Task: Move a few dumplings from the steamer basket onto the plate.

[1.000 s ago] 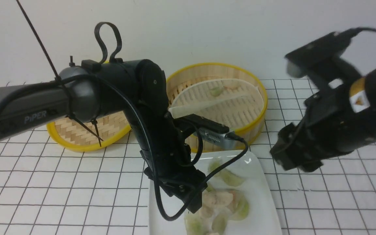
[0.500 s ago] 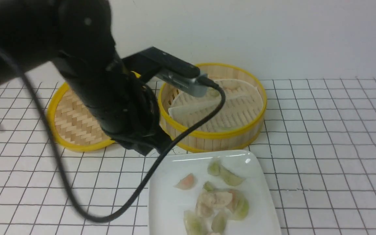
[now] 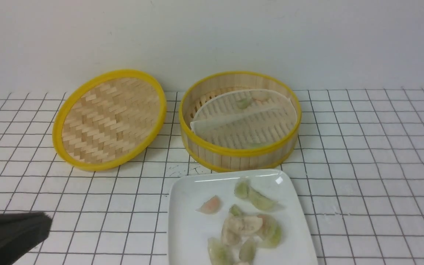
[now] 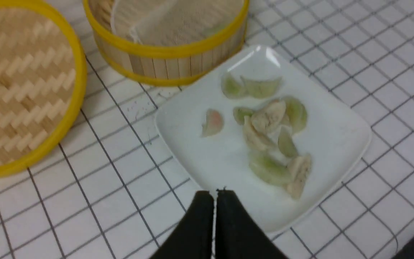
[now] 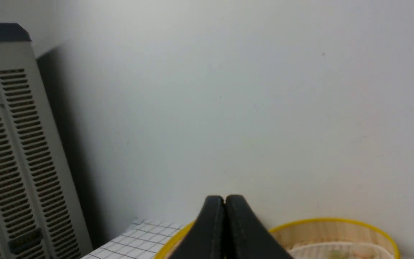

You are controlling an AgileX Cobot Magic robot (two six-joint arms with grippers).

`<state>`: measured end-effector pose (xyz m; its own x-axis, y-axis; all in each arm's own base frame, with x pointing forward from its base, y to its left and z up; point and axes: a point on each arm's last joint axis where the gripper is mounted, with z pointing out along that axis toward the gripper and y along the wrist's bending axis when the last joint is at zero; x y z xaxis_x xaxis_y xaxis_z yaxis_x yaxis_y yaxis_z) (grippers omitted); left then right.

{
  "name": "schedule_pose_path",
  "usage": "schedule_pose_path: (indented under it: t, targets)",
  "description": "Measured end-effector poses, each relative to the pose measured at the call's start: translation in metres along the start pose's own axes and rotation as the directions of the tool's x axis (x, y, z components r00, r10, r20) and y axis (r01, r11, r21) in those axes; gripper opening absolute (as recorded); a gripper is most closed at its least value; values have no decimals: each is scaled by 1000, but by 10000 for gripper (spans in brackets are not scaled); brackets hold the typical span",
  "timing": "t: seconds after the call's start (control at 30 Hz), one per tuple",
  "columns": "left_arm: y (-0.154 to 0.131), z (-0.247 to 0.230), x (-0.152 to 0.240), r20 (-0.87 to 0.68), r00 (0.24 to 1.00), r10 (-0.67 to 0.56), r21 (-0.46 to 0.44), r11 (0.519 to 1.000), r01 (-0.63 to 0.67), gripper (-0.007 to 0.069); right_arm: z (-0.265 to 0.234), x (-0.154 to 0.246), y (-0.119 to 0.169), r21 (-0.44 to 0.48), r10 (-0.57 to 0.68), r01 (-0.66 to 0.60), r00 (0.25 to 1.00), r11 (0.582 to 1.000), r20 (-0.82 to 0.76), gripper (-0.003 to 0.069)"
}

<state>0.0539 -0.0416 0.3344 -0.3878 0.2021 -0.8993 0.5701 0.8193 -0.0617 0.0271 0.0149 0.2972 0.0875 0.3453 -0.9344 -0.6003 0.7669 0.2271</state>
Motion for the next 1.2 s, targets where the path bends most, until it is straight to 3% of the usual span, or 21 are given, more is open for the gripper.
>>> schedule_pose_path:
  t: [0.17, 0.23, 0.4, 1.07, 1.2]
  targets:
    - [0, -34, 56, 264, 957, -117, 29, 993, 114, -6, 0, -1, 1, -17, -2, 2, 1000, 1000, 19, -15]
    - [1, -32, 66, 251, 946, -203, 36, 979, 200, -6, 0, -3, 2, -27, -3, 4, 999, 1000, 32, -15]
    - [4, -12, 75, 79, 959, -272, -12, 962, 274, -6, -1, -2, 2, -22, -3, 4, 1000, 1000, 28, -15]
    - [5, -5, 66, 102, 955, -280, -10, 959, 282, -6, 0, -1, 1, -16, -3, 3, 1000, 1000, 21, -15]
    - [10, 0, 66, 156, 965, -210, -52, 974, 220, -6, 0, -1, 1, -14, -2, 2, 1000, 1000, 18, -15]
